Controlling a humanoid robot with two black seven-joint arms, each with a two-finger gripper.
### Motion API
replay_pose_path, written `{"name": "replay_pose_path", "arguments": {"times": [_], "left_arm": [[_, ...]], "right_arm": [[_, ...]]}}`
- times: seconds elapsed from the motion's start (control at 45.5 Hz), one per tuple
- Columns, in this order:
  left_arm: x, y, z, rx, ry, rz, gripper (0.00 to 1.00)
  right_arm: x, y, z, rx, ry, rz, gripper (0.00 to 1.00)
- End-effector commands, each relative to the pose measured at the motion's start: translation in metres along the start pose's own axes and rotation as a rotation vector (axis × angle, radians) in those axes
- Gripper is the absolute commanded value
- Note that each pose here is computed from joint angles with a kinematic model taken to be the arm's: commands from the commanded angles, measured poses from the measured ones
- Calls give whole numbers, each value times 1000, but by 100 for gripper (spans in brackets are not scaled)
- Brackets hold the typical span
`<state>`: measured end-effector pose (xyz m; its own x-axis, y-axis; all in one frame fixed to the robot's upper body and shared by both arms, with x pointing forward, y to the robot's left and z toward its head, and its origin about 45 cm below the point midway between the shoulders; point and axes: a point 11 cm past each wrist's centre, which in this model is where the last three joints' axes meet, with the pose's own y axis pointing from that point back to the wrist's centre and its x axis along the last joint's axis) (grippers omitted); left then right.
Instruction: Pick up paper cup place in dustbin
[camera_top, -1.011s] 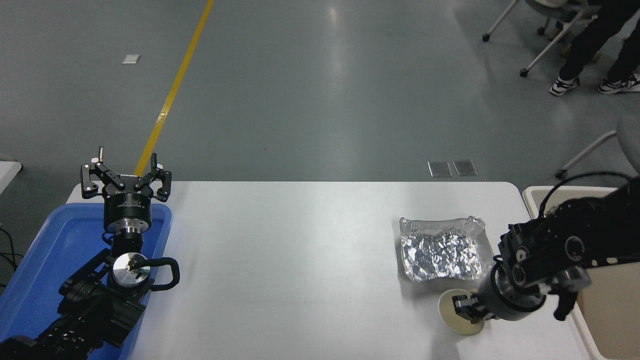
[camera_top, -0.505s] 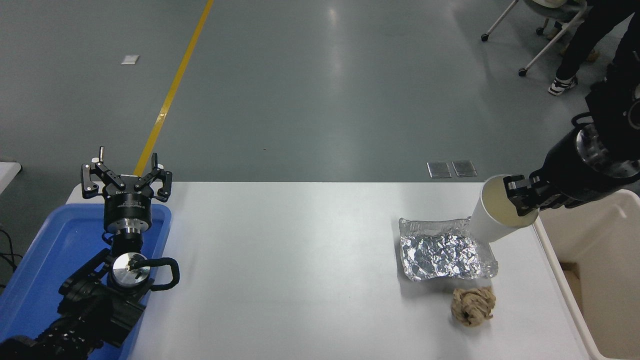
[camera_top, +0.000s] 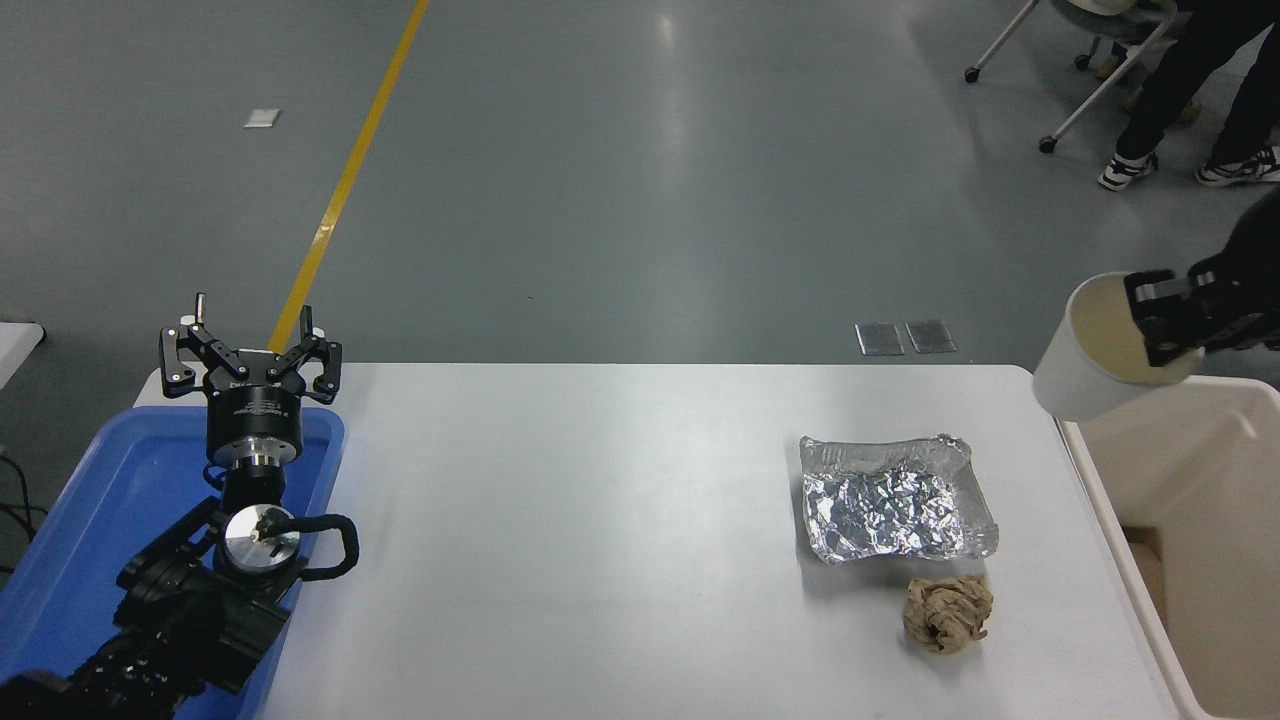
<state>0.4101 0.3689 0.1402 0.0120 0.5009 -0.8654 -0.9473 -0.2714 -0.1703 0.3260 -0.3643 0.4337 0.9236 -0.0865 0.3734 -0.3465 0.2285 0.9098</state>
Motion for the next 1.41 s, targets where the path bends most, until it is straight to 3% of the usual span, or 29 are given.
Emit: {"name": "replay_pose_path", "arguments": {"times": [0.0, 0.154, 0.352, 0.527, 0.747, 0.989, 1.033, 1.143, 1.385], "left_arm": [[0, 0, 0, 0, 0, 0, 99], [0, 0, 0, 0, 0, 0, 99], [0, 0, 0, -2, -1, 2, 99], [0, 0, 0, -2, 0, 0, 99], [0, 0, 0, -2, 0, 2, 99], [0, 0, 0, -2, -1, 2, 99], [0, 0, 0, -2, 0, 0, 99], [0, 0, 0, -2, -1, 2, 99], [-1, -1, 0, -2, 0, -1, 99]], "right_arm": [[8, -73, 126, -210, -140, 69, 0], [-19, -144, 194, -347, -220, 121, 0], [-79, -236, 226, -421, -293, 161, 0], [-134, -301, 207, -377, -442, 158, 0], [-170, -355, 162, -364, -531, 181, 0], [-168, -361, 150, -353, -548, 230, 0], [-168, -362, 149, -351, -547, 231, 11], [-166, -361, 147, -344, -550, 229, 100], [-155, -357, 141, -312, -554, 219, 100]]}}
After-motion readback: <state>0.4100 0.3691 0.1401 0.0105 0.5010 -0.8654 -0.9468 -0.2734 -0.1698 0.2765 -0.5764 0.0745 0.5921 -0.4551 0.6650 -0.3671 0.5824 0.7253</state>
